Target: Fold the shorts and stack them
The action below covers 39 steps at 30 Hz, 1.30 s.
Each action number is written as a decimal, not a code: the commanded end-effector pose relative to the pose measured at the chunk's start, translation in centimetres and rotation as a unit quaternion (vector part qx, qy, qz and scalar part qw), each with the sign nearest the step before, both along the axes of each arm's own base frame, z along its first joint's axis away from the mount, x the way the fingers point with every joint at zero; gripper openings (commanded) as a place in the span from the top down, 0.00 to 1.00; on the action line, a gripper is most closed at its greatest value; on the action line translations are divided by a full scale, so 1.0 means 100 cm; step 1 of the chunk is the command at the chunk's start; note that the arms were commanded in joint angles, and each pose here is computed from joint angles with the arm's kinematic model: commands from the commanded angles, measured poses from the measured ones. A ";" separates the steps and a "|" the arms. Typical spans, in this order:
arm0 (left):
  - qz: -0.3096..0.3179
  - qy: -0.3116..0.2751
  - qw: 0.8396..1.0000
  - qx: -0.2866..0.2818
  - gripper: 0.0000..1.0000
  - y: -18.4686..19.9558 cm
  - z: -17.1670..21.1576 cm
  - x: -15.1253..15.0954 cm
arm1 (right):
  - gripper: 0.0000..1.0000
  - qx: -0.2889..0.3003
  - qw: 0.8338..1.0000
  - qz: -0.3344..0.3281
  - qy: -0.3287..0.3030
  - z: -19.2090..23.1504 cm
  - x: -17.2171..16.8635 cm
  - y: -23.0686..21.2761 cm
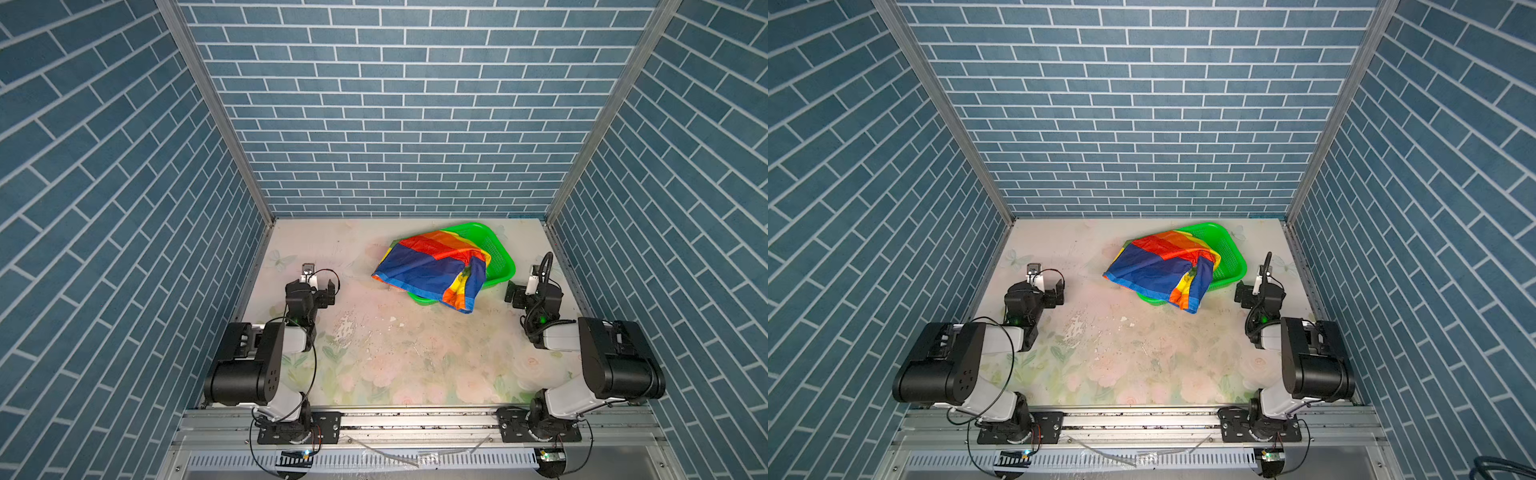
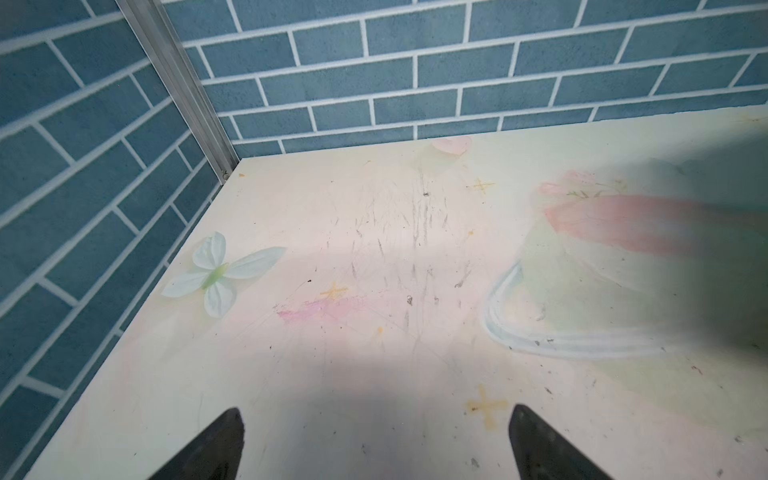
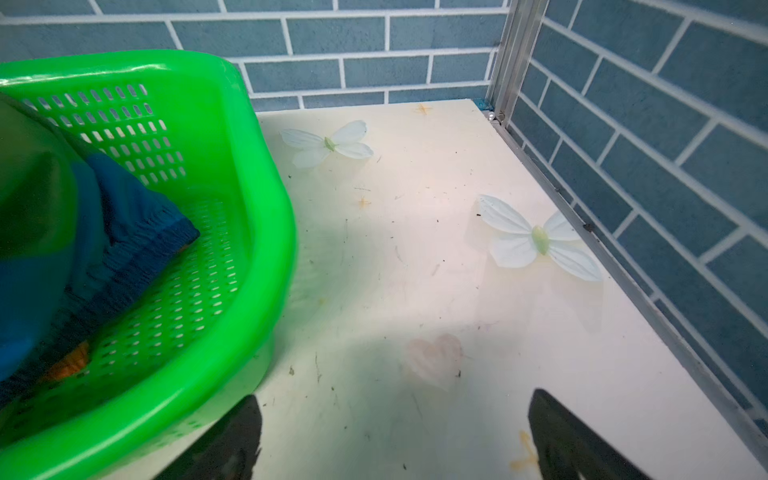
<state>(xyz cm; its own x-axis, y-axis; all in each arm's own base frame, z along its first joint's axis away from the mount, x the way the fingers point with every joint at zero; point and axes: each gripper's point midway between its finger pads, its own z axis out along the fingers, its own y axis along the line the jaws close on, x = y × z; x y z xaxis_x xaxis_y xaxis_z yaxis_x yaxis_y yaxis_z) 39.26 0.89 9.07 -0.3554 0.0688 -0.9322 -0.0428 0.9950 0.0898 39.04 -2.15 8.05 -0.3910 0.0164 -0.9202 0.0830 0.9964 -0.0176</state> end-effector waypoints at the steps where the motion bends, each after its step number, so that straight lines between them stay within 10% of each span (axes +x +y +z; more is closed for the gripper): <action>1: -0.005 -0.001 1.000 0.002 0.00 -0.002 0.002 0.002 | 0.01 0.001 1.000 0.005 -0.011 0.007 0.005 0.000; 22: 0.000 -0.004 1.000 0.003 0.00 -0.001 0.005 0.003 | 0.01 0.001 1.000 0.006 -0.011 0.007 0.005 0.000; 27: 0.139 0.016 0.990 0.026 0.00 0.032 0.054 -0.009 | 0.01 -0.054 0.997 -0.058 -0.019 0.045 -0.005 -0.009; 32: 0.252 0.047 0.965 -0.046 0.00 0.054 0.108 -0.024 | 0.01 -0.039 0.990 -0.130 -0.045 0.119 -0.001 -0.017; 39: 0.189 0.067 0.968 -0.154 0.00 0.021 0.129 -0.022 | 0.01 -0.032 0.989 -0.131 0.063 0.144 0.003 0.009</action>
<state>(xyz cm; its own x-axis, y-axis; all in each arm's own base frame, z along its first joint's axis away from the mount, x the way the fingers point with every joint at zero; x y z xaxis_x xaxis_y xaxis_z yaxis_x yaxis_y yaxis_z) 38.59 4.34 26.06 -0.2598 -0.2927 -0.9202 -0.4281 0.8891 -0.1620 41.17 -1.01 26.41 -0.2683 0.0308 -0.9628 0.2967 0.9536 -0.0521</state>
